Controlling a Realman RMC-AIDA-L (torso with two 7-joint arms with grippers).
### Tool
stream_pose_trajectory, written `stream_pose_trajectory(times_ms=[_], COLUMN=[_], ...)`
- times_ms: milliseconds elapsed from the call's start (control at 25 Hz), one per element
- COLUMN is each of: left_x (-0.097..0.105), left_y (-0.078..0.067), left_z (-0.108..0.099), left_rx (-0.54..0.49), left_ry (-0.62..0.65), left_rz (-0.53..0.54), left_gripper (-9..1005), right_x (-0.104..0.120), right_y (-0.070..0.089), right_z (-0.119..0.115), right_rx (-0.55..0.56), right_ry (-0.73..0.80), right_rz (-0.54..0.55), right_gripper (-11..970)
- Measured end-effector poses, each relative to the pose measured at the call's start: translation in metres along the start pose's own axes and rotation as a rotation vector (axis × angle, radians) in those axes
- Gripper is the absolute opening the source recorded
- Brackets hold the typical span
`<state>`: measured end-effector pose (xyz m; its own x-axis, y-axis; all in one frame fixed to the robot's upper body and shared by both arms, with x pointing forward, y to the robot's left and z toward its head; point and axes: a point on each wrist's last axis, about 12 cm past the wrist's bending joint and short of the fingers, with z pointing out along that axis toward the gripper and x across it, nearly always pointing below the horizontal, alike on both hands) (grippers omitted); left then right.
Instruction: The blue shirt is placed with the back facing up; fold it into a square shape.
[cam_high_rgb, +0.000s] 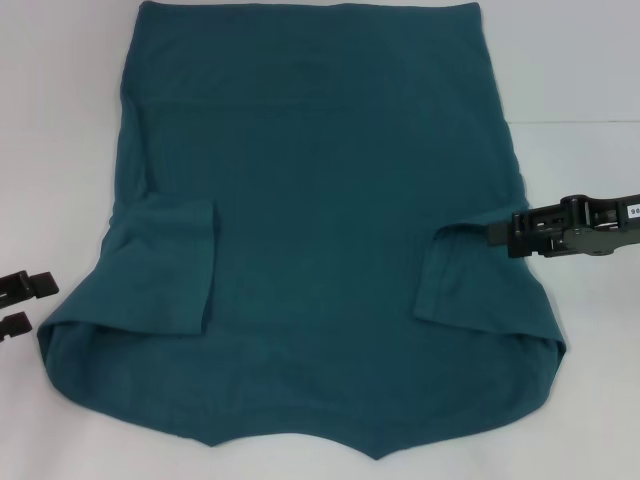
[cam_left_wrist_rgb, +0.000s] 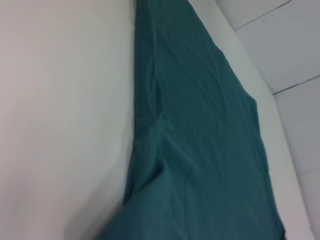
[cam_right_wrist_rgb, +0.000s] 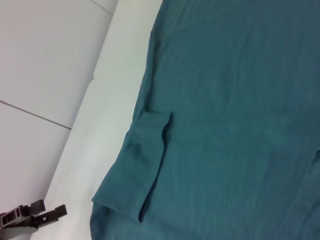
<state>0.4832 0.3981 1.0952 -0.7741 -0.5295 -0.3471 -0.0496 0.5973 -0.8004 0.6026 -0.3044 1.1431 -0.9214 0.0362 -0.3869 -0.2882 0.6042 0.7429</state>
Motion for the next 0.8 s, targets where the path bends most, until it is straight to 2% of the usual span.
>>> stream_pose_trajectory(times_ms=[200,560,800], left_x=[0.001,0.005,0.007], left_y=[0.005,0.026,0.028], left_z=[0.007,0.025,0.030], left_rx=[-0.011,-0.083,-0.068], left_ry=[-0.016,-0.099,-0.126], left_rz=[0.079,0.001,0.088], left_gripper=[871,871,871], right_x=[0.001,0.003,0.003], right_y=[-0.001,-0.002,-0.004], right_z=[-0.001,0.000,0.001], right_rx=[0.002,0.000,0.005], right_ry=[-0.003,-0.010,-0.020], right_rz=[-0.026,-0.025,-0.019], right_gripper=[598,599,598])
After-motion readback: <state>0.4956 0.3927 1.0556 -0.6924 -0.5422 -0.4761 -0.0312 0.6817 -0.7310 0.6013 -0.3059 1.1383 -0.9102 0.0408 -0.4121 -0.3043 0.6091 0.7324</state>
